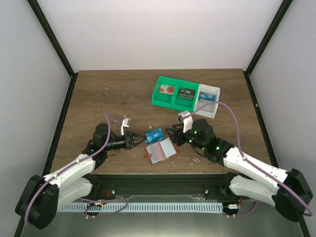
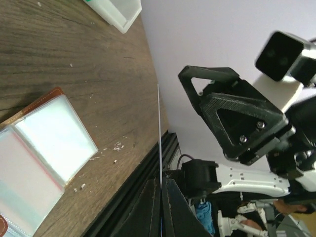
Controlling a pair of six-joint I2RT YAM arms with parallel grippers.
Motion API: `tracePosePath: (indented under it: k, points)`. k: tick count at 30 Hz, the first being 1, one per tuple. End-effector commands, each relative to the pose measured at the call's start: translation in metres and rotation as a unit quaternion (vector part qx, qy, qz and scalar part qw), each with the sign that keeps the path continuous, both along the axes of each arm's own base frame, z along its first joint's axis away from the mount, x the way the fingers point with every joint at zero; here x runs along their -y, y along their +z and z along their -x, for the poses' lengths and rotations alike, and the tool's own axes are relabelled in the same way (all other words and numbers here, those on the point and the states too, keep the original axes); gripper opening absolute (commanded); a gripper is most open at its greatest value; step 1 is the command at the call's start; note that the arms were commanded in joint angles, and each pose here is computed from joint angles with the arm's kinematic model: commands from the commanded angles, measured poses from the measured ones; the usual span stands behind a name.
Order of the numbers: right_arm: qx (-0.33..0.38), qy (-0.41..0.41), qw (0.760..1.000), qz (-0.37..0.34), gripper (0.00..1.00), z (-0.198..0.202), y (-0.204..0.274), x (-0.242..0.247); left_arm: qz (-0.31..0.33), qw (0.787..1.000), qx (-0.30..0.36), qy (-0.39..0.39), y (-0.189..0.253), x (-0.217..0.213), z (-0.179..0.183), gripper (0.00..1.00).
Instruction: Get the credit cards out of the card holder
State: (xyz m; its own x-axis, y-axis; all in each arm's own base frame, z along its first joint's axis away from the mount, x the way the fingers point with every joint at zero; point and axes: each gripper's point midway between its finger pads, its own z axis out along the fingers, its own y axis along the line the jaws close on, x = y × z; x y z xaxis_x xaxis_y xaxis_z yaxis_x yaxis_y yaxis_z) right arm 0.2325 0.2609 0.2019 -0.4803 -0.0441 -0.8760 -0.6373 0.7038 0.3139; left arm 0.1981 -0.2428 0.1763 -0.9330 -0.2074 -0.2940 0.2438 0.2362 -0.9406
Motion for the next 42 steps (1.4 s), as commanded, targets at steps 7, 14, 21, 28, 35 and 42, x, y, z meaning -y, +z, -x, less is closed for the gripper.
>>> tracePosePath:
  k: [7, 14, 21, 28, 35, 42]
  points:
    - [-0.205, 0.133, 0.957, -0.158, 0.47, 0.037, 0.005, -0.029, 0.012, 0.996, 0.076, -0.042, 0.023, 0.004, 0.007, 0.00]
    - [-0.244, 0.129, 0.944, -0.178, 0.45, 0.040, -0.006, -0.028, 0.015, 0.996, 0.085, -0.040, 0.030, 0.004, 0.007, 0.00]
    - [-0.264, 0.130, 0.940, -0.176, 0.40, 0.044, -0.016, -0.027, 0.021, 0.995, 0.091, -0.037, 0.036, 0.003, 0.008, 0.00]
    - [-0.258, 0.132, 0.936, -0.201, 0.10, 0.048, -0.010, -0.024, 0.020, 0.995, 0.087, -0.035, 0.032, 0.002, 0.009, 0.00]
    - [-0.240, 0.123, 0.939, -0.211, 0.00, 0.048, -0.008, -0.018, 0.012, 0.996, 0.089, -0.023, 0.028, 0.000, 0.007, 0.01]
    - [-0.219, 0.102, 0.947, -0.209, 0.01, 0.043, -0.003, -0.013, -0.011, 0.997, 0.083, 0.004, 0.023, -0.005, -0.001, 0.59]
